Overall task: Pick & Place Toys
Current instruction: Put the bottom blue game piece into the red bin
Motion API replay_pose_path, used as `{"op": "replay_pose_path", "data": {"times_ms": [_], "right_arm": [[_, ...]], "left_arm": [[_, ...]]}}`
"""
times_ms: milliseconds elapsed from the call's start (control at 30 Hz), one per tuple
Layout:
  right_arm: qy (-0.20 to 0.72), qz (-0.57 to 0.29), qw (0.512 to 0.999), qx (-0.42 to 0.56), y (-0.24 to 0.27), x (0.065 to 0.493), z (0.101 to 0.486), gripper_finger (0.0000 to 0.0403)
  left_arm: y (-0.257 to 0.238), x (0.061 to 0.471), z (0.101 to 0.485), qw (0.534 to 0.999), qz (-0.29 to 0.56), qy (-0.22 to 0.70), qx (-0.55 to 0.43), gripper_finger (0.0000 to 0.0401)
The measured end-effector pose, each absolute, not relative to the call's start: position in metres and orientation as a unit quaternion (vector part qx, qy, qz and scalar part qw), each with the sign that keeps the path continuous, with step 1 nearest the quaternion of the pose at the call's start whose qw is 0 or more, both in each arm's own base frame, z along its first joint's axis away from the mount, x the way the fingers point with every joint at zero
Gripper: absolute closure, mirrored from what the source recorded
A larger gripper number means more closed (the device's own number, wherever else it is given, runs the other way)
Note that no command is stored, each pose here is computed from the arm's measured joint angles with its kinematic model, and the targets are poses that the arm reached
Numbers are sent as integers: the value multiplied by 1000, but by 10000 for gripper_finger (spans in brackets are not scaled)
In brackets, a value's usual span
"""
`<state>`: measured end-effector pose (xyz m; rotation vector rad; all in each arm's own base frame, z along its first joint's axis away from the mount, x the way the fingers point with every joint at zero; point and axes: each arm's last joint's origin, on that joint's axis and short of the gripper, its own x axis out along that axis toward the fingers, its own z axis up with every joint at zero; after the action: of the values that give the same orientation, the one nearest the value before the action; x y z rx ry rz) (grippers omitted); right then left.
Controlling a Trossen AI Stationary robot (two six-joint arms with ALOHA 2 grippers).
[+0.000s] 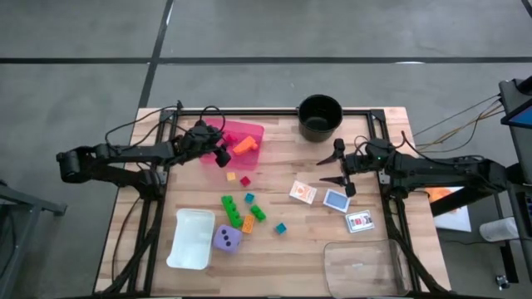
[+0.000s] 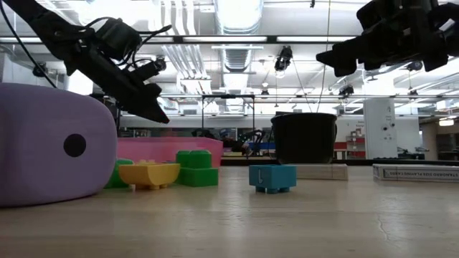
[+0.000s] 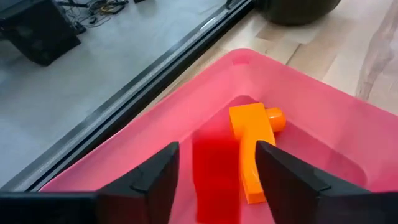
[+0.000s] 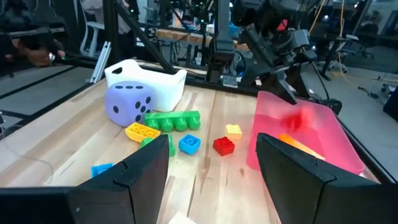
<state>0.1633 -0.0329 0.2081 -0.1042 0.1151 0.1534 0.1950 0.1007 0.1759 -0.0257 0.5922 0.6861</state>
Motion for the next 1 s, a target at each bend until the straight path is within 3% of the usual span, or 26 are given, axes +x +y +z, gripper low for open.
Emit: {"op": "replay_pose_path", "data": {"times_ms": [367,700,1000], "right_arm": [[75,78,993,-46,-34,167,202,160],[104,76,992,-1,-36,175,192,160],[135,71,986,59,-39,187,180,160]], "left_arm": [[101,199,183,910,324,260,3,90],[86,212,212,973,195,123,24,86],[66,213,219,984,136,106,37,86]]}}
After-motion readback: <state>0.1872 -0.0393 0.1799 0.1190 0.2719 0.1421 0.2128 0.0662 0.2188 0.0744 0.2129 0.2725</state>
